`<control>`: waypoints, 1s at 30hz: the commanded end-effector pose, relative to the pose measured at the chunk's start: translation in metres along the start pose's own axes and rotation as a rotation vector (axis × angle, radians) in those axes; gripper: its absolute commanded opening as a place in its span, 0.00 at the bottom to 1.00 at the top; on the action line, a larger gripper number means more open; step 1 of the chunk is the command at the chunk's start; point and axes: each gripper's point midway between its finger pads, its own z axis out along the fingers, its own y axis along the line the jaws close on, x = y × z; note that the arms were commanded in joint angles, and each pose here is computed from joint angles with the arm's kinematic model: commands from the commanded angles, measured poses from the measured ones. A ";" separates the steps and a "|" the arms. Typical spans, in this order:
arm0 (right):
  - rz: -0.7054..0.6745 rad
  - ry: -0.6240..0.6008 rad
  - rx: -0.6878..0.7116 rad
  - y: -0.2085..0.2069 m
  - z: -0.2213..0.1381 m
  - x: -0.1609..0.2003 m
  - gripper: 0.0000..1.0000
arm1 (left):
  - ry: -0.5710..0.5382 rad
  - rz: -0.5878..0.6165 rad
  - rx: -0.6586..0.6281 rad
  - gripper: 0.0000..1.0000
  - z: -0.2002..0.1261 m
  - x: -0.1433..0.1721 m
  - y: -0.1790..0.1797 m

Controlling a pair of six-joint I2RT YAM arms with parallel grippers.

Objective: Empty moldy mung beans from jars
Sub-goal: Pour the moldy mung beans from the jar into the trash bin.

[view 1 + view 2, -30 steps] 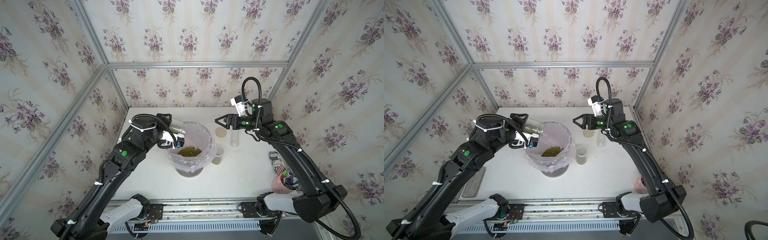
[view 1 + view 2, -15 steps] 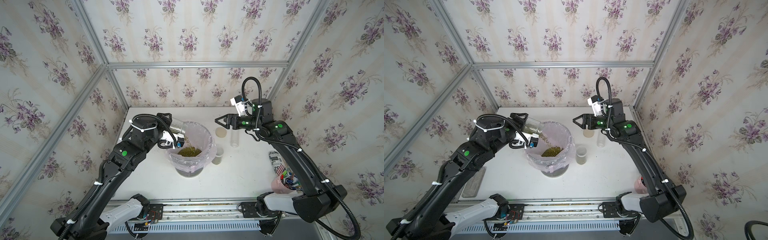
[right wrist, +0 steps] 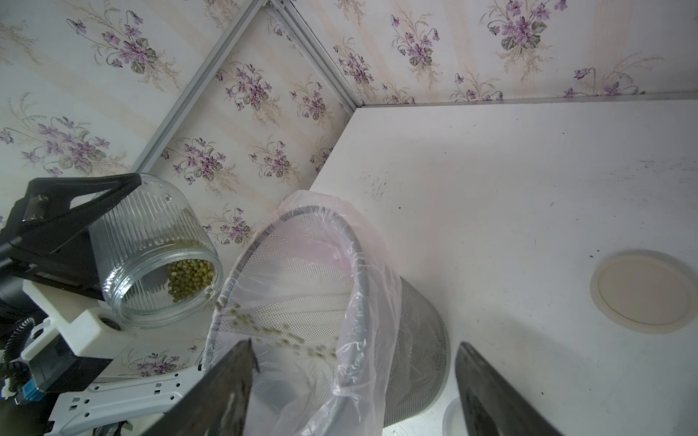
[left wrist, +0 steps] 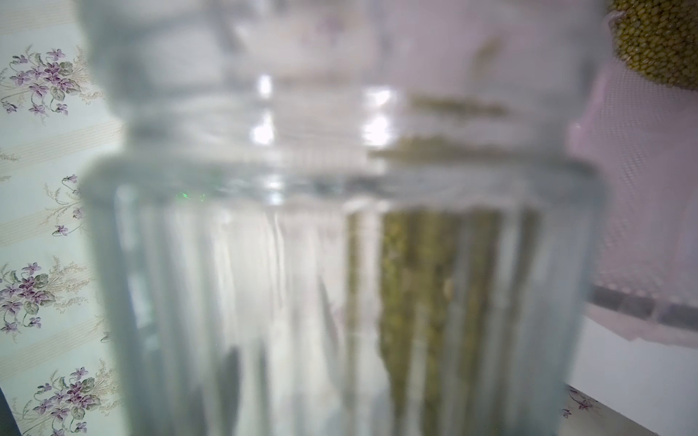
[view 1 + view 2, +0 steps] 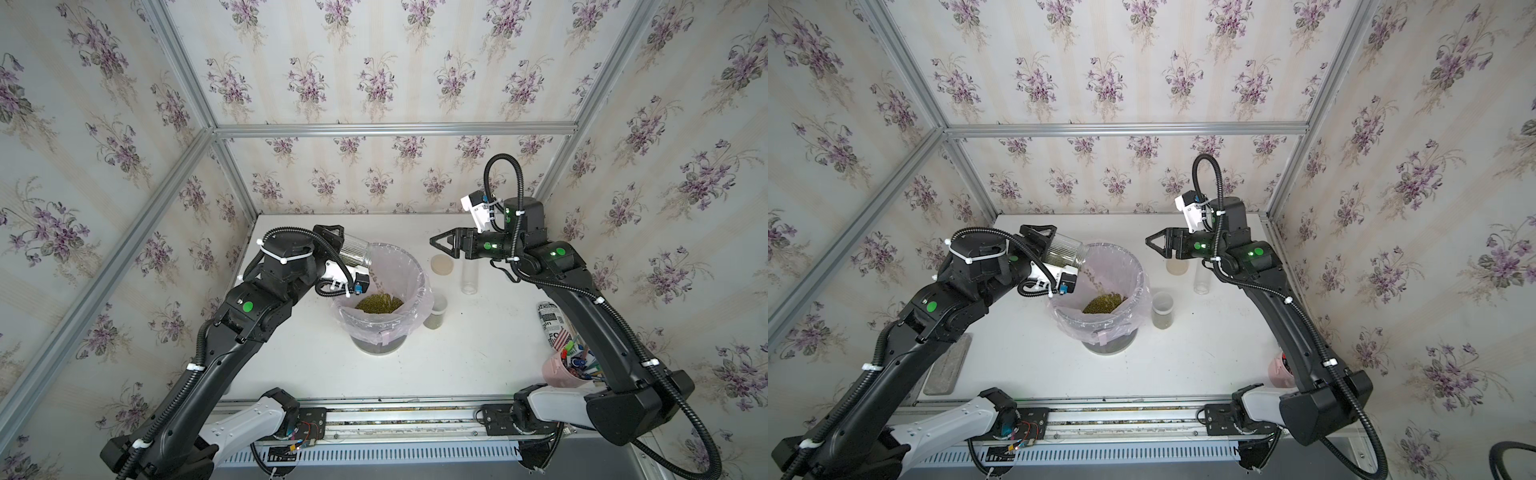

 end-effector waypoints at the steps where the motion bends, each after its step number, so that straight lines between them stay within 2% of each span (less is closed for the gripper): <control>1: -0.019 -0.022 -0.019 0.006 -0.003 -0.006 0.81 | 0.005 0.036 -0.067 0.00 -0.003 0.003 0.018; 25: -0.013 -0.025 -0.015 0.004 -0.003 -0.003 0.81 | 0.079 0.182 0.004 0.00 0.010 0.007 0.001; 30: -0.017 -0.030 -0.016 0.006 -0.005 -0.004 0.81 | 0.049 0.159 -0.028 0.00 0.004 0.001 0.009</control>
